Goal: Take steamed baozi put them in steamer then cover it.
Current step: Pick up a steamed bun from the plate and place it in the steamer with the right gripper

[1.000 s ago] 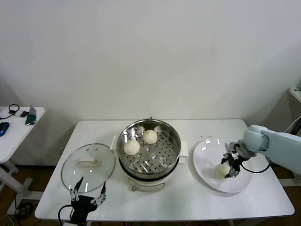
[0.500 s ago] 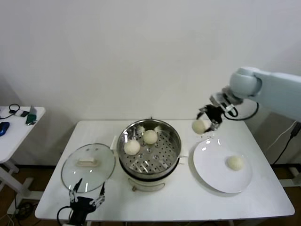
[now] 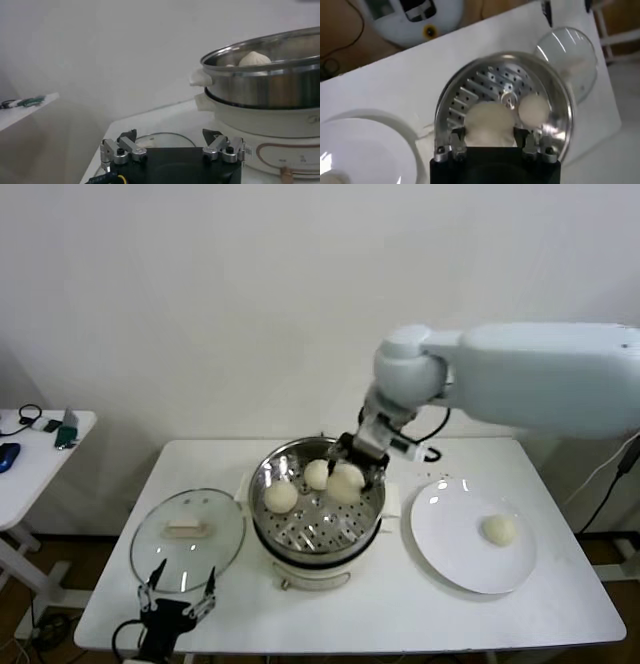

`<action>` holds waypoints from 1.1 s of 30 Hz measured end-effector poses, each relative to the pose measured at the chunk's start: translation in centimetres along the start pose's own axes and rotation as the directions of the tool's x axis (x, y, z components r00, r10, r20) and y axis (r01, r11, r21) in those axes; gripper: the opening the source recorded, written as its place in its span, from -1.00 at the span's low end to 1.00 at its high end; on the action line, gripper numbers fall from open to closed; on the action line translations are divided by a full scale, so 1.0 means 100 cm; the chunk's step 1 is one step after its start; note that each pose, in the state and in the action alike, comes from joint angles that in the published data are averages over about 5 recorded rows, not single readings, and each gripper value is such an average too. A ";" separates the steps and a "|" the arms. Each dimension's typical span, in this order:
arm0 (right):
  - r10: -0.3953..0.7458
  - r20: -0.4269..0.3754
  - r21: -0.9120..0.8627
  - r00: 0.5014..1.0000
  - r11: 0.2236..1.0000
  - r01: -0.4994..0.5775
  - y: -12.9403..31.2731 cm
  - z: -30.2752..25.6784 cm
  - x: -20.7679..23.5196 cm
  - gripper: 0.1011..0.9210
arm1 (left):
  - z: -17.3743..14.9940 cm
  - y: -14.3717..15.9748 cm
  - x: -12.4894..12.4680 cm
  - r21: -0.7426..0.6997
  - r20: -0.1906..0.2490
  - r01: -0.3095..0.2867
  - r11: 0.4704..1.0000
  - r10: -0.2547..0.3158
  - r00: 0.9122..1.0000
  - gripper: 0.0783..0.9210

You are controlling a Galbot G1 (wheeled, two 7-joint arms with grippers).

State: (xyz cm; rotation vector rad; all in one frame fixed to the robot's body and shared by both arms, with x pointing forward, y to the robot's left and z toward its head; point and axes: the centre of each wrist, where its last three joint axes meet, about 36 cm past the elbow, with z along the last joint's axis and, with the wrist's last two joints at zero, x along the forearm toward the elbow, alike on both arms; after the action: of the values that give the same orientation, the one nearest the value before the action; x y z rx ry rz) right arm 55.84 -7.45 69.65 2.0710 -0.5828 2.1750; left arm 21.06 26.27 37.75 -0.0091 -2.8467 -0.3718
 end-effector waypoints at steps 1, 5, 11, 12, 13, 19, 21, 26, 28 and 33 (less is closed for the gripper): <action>-0.008 0.005 0.022 1.000 1.000 0.008 -0.004 -0.004 -0.007 0.35 | 0.000 0.000 0.000 0.000 -0.001 0.000 1.000 0.000 1.000 0.77; -0.033 0.022 0.094 0.999 0.995 0.030 -0.015 -0.017 -0.033 0.35 | 0.001 0.000 0.001 0.000 -0.001 0.001 1.000 -0.001 1.000 0.77; -0.056 0.028 0.146 0.998 0.988 0.051 -0.025 -0.021 -0.065 0.35 | 0.001 0.000 0.001 0.001 0.001 0.001 1.000 -0.001 1.000 0.77; -0.057 0.027 0.149 0.998 0.987 0.052 -0.026 -0.020 -0.070 0.35 | 0.001 0.000 0.001 0.001 0.001 0.001 1.000 -0.001 1.000 0.77; -0.057 0.026 0.151 0.998 0.987 0.052 -0.026 -0.019 -0.074 0.35 | 0.001 0.000 0.001 0.001 0.001 0.001 1.000 -0.001 1.000 0.77; -0.056 0.026 0.156 0.998 0.986 0.051 -0.029 -0.013 -0.097 0.35 | 0.001 0.000 0.000 0.002 0.000 0.002 1.000 -0.002 1.000 0.77; -0.055 0.029 0.159 0.998 0.986 0.049 -0.031 -0.012 -0.103 0.36 | 0.002 0.000 0.000 0.003 0.000 0.003 1.000 -0.003 1.000 0.77; -0.042 0.029 0.165 0.999 0.986 0.036 -0.034 -0.007 -0.109 0.54 | 0.002 0.001 -0.001 0.004 0.000 0.005 1.000 -0.005 1.000 0.77; -0.033 0.028 0.162 0.999 0.986 0.028 -0.035 -0.003 -0.108 0.66 | 0.002 0.001 -0.001 0.005 -0.001 0.005 1.000 -0.005 1.000 0.77; -0.022 0.019 0.125 1.000 0.992 0.020 -0.033 0.011 -0.092 0.75 | 0.001 0.000 -0.001 0.010 -0.001 0.002 1.000 -0.002 1.000 0.77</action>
State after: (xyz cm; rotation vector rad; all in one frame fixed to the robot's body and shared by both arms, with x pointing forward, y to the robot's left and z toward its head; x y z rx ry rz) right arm 58.70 -2.95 61.34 2.1511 -0.4354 2.2353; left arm 21.16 26.34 37.66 -0.0034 -2.8473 -0.3583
